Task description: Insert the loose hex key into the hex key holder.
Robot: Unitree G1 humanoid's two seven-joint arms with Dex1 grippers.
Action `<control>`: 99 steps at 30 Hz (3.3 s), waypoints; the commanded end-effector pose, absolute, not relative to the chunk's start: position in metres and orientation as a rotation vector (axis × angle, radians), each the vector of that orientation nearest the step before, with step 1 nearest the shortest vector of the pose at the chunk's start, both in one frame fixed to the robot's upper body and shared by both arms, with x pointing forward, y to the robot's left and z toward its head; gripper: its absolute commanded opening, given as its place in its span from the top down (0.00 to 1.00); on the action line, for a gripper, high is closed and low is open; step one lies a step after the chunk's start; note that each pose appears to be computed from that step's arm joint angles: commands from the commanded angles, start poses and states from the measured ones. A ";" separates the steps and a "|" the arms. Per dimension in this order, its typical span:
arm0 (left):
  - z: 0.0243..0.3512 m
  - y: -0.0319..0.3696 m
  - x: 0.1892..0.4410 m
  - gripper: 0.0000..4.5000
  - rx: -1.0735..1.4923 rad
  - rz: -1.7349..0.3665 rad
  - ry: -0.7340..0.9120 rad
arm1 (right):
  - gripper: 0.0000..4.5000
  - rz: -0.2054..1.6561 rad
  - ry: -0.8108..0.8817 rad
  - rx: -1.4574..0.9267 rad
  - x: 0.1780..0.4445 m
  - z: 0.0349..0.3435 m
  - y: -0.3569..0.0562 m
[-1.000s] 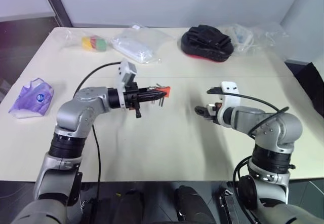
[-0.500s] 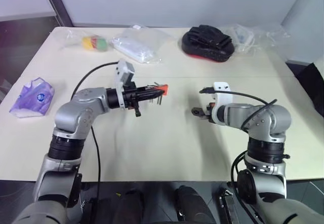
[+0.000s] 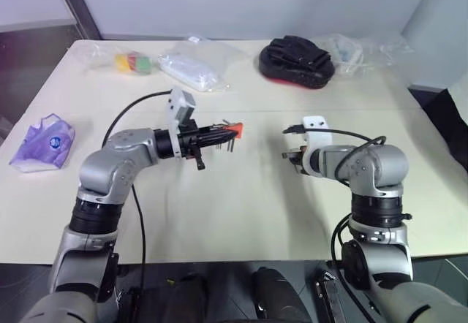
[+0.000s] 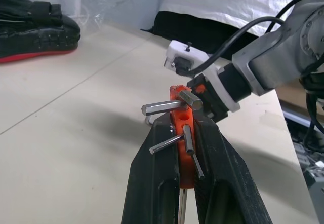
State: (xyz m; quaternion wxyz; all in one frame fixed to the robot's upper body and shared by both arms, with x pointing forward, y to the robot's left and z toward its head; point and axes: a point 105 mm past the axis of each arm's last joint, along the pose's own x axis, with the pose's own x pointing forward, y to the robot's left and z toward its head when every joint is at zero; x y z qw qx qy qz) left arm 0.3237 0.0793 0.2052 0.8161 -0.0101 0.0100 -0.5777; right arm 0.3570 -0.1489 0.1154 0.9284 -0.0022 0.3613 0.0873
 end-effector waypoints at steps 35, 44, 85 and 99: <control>0.241 0.066 0.343 1.00 -0.013 -1.238 -0.141 | 0.99 0.647 -0.675 0.204 0.317 0.278 -0.052; 0.245 0.067 0.345 1.00 -0.020 -1.225 -0.157 | 0.99 0.659 -0.640 0.190 0.314 0.268 -0.053; 0.245 0.064 0.340 1.00 -0.033 -1.250 -0.148 | 0.99 0.660 -0.611 0.154 0.319 0.259 -0.050; 0.245 0.062 0.340 1.00 -0.036 -1.250 -0.152 | 0.99 0.676 -0.602 0.145 0.318 0.257 -0.048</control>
